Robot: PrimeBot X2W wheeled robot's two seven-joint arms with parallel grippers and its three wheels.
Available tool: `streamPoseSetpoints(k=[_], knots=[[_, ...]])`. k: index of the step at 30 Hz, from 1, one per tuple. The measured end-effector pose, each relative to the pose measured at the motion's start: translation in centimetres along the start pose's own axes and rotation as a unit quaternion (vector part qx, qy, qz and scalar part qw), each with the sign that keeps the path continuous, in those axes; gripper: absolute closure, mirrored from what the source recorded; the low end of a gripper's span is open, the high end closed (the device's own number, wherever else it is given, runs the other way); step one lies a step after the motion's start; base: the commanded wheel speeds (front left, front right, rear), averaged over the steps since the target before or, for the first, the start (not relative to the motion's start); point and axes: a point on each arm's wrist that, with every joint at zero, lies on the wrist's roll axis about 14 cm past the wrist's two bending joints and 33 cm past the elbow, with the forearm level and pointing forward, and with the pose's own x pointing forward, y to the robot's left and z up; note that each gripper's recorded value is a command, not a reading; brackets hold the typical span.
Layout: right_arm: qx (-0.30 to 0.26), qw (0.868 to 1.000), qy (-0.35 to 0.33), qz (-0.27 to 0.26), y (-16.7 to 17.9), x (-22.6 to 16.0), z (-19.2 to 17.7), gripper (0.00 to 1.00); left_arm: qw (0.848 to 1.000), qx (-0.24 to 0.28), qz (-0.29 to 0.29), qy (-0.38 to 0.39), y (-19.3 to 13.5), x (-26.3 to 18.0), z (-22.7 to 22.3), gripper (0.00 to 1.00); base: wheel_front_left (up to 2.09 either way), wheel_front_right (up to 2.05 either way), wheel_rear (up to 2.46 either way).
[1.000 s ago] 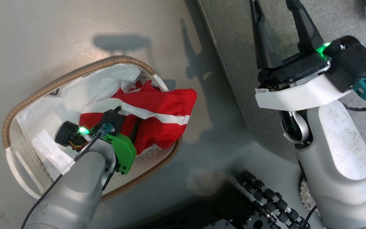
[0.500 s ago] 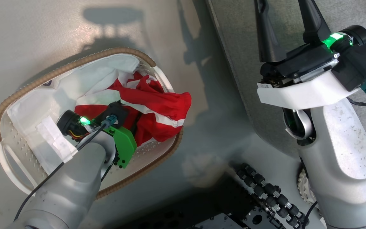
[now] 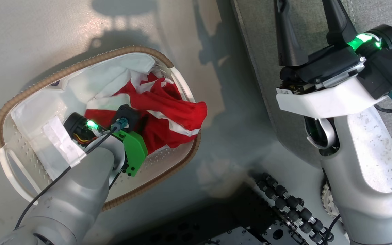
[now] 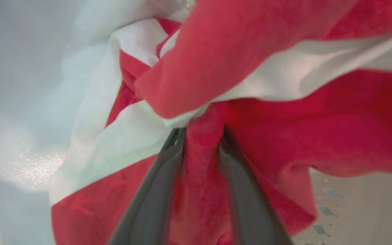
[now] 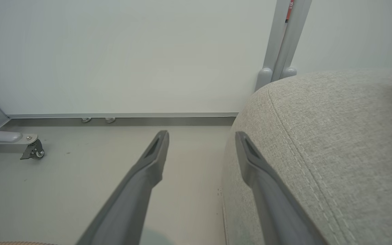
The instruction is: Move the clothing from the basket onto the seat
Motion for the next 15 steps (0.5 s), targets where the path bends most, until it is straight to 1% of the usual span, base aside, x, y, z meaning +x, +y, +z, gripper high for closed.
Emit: streamPoseSetpoints(k=[7, 15], knots=[[-0.002, 1.000, -0.003, -0.001, -0.1, -0.2, 1.0, 0.00, 1.000, -0.004, 0.007, -0.014, 0.3, -0.5, 1.4, 1.00, 0.00, 0.00, 0.00], [-0.003, 1.000, -0.010, -0.002, 0.2, -0.8, 2.8, 0.00, 0.998, -0.031, 0.022, -0.049, -0.4, -2.4, 3.7, 1.00, 0.00, 0.00, 0.00]])
